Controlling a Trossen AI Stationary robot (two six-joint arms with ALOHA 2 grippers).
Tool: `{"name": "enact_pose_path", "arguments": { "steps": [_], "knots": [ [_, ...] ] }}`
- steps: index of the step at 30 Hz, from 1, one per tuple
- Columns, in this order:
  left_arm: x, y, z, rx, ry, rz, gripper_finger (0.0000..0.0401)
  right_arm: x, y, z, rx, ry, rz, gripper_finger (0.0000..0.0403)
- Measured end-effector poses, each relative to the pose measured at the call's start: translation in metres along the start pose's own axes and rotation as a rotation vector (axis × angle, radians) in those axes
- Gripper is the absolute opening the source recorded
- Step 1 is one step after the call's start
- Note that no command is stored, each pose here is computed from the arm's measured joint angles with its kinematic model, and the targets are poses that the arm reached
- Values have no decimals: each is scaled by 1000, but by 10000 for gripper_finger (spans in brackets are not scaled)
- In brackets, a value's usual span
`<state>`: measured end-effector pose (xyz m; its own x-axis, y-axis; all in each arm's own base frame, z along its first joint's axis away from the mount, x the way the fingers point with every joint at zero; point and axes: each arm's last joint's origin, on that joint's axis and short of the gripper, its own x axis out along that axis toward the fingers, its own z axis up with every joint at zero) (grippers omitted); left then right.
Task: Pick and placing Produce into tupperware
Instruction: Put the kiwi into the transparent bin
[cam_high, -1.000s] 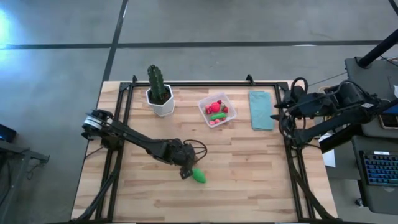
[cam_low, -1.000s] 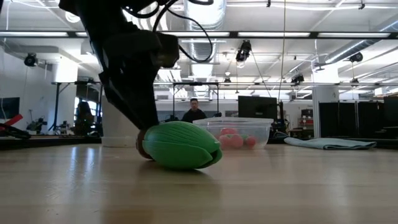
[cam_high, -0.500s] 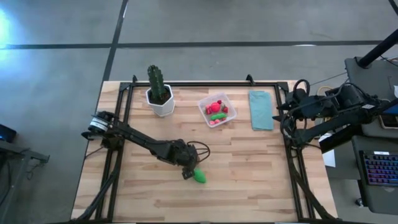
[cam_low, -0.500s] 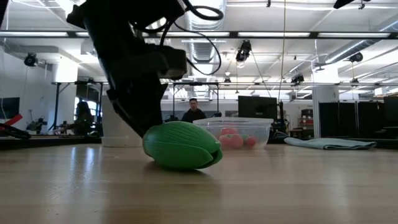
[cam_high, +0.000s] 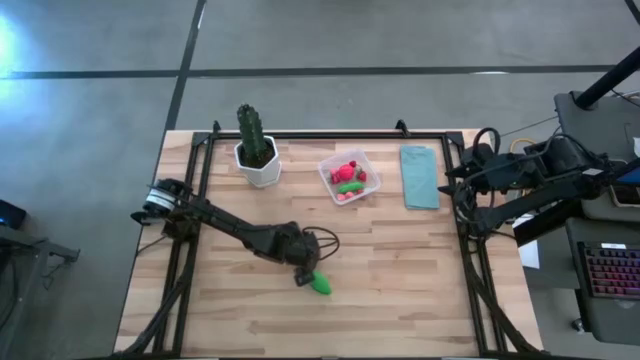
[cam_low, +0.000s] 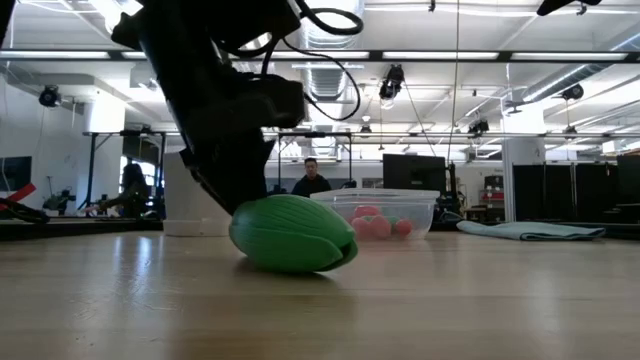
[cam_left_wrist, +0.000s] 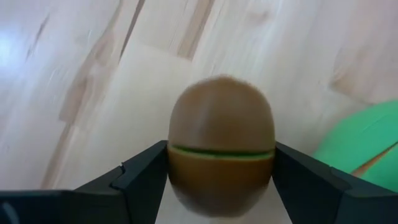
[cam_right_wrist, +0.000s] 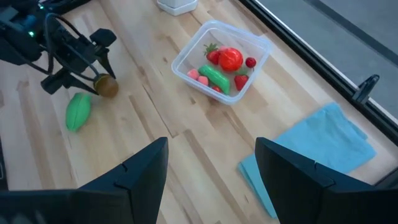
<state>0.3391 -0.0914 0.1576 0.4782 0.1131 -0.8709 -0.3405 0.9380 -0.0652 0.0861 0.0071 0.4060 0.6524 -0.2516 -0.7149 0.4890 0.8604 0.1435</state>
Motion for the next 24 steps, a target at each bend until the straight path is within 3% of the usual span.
{"name": "enact_pose_path", "arguments": {
  "steps": [24],
  "knots": [
    [-1,3,11,-33,-32,-14,229,0,0,0,3,0,0,233]
  ]
}}
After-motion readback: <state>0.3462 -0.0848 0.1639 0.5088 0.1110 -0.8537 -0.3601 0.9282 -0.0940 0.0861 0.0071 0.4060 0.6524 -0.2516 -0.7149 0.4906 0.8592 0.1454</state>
